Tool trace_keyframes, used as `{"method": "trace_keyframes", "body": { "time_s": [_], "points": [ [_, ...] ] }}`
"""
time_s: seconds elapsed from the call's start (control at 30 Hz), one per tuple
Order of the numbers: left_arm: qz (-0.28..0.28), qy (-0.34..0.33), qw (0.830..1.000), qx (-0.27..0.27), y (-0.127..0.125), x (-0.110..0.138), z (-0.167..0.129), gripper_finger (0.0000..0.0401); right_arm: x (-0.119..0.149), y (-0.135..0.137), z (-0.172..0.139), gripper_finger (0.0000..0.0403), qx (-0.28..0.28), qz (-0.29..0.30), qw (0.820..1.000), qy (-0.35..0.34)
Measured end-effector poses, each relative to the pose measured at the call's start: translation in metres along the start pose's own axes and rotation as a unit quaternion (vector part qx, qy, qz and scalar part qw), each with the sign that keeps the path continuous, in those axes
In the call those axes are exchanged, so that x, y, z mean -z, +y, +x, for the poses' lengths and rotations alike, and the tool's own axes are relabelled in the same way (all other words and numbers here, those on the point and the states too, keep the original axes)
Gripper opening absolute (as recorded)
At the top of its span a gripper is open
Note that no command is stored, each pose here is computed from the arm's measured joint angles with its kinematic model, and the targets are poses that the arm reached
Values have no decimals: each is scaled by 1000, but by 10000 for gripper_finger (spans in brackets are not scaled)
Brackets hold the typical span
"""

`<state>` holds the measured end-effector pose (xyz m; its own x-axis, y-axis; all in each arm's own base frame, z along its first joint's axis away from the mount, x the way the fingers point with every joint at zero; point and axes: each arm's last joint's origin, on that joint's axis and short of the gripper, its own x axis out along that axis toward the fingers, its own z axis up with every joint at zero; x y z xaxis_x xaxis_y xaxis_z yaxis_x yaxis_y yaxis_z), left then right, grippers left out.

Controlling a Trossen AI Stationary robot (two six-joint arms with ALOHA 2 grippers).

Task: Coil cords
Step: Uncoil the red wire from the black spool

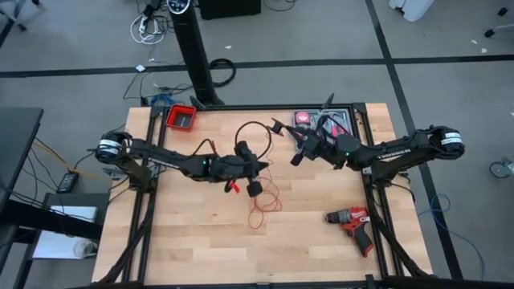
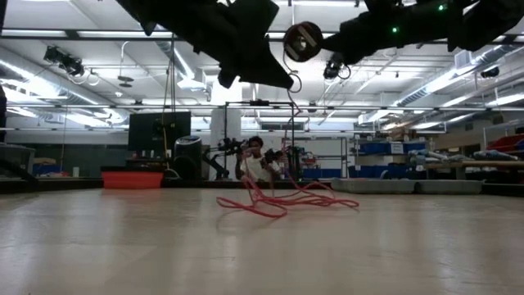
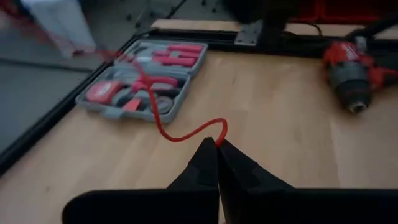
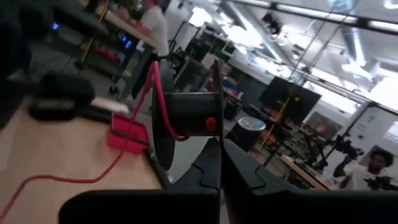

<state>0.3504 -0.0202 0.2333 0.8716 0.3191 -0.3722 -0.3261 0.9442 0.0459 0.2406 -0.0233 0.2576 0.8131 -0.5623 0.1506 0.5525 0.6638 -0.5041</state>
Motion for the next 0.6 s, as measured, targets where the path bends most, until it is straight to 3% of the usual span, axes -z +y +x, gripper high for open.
{"method": "trace_keyframes", "body": {
  "time_s": [0.13, 0.27, 0.4, 0.6],
  "points": [
    [-23, 2, 999, 32, 0, -1, 1, 0, -3, -3, -1, 0, 37, -11, 999, 4],
    [-6, -5, 993, 121, -5, -3, 0, 0, -1, -5, -1, 0, 65, -82, 994, 33],
    [11, -20, 976, 218, -14, -7, -3, 0, 0, -7, -1, 0, 97, -143, 982, 73],
    [10, -50, 962, 268, -19, -13, -6, 0, -1, -14, -1, 0, 139, -145, 976, 89]
  ]
}}
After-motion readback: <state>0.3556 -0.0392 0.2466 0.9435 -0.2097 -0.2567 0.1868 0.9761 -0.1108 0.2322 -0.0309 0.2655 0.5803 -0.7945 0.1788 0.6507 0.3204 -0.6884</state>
